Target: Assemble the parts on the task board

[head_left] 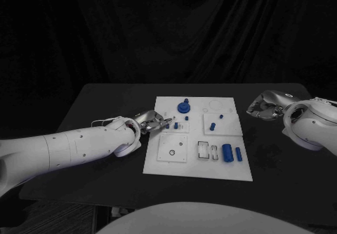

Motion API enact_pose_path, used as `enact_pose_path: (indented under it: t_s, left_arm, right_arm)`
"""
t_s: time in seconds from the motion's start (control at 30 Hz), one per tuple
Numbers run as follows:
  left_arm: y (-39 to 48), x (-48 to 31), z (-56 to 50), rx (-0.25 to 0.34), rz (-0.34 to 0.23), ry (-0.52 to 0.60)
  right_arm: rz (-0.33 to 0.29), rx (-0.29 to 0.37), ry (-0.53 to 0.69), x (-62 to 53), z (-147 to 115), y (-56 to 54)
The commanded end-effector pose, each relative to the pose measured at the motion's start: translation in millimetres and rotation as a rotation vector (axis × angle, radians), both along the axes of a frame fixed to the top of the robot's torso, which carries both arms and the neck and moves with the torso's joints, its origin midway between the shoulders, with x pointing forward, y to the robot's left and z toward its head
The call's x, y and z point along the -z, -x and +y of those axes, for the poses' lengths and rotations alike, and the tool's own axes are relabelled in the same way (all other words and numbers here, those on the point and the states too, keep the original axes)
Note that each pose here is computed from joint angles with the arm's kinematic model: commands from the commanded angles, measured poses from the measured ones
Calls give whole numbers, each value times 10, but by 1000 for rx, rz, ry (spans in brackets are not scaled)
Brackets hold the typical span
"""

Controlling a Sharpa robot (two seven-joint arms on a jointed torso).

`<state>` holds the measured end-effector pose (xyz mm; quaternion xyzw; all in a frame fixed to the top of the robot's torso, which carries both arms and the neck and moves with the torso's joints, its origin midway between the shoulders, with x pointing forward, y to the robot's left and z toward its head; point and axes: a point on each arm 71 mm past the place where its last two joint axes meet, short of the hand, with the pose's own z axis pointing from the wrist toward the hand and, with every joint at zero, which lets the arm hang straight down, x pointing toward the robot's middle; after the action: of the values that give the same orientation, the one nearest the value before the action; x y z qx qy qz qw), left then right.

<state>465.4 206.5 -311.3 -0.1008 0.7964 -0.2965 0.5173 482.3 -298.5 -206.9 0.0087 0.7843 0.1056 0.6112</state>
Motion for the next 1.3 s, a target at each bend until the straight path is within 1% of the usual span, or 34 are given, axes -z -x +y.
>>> enact_pose_path:
  t_s: [0.03,0.13,0.23,0.33,0.4,0.43,0.47,0.5,0.57,0.6,0.67,0.7,0.73,0.77,0.8,0.83,0.9,0.97,1.03,1.1,1.2,1.3]
  left_arm:
    - [4,-70,-26,24,-70,39]
    - [21,-91,-12,40,-80,14]
    - [25,-148,9,51,-90,-25]
    - [-19,-274,19,55,-101,-50]
    - [-79,-406,20,59,-112,-64]
    - [-101,-455,19,61,-116,-68]
    - [-157,-576,19,69,-127,-77]
    - [-199,-665,19,77,-133,-85]
    - [-274,-807,16,94,-133,-100]
    - [-322,-886,9,104,-120,-108]
    - [-380,-966,0,113,-85,-116]
    - [-420,-1009,-7,116,-34,-124]
    - [-454,-1035,-10,113,27,-131]
    - [-478,-1050,-10,107,79,-135]
    - [-503,-1063,-11,99,143,-139]
    - [-519,-1067,-13,92,190,-143]
    - [-552,-1066,-23,77,279,-161]
    - [-581,-1058,-43,59,345,-188]
    - [-606,-1048,-63,38,393,-220]
    - [-627,-1038,-77,18,426,-246]
    - [-649,-1027,-98,0,448,-289]
    - [-662,-1019,-129,-8,453,-334]
  right_arm:
    - [8,11,9,11,-9,0]
    - [9,11,10,12,-7,-2]
    - [10,11,11,13,-4,-5]
    - [10,12,11,13,-3,-7]
    - [9,13,11,12,-5,-8]
    - [9,14,11,12,-6,-8]
    - [8,15,11,12,-7,-10]
    - [8,16,12,12,-6,-13]
    - [7,16,12,13,0,-20]
    - [7,16,13,13,4,-25]
    - [6,17,13,14,7,-30]
    - [6,17,13,14,10,-34]
    - [5,17,13,14,13,-38]
    - [4,17,13,14,20,-42]
    - [2,15,12,14,29,-48]
    - [0,14,11,13,37,-52]
    - [-10,9,6,7,52,-60]
    - [-23,5,-2,-2,57,-60]
    - [-36,1,-10,-13,56,-58]
    - [-47,-3,-16,-21,57,-57]
    - [-61,-9,-25,-32,62,-56]
    - [-74,-15,-32,-42,64,-54]
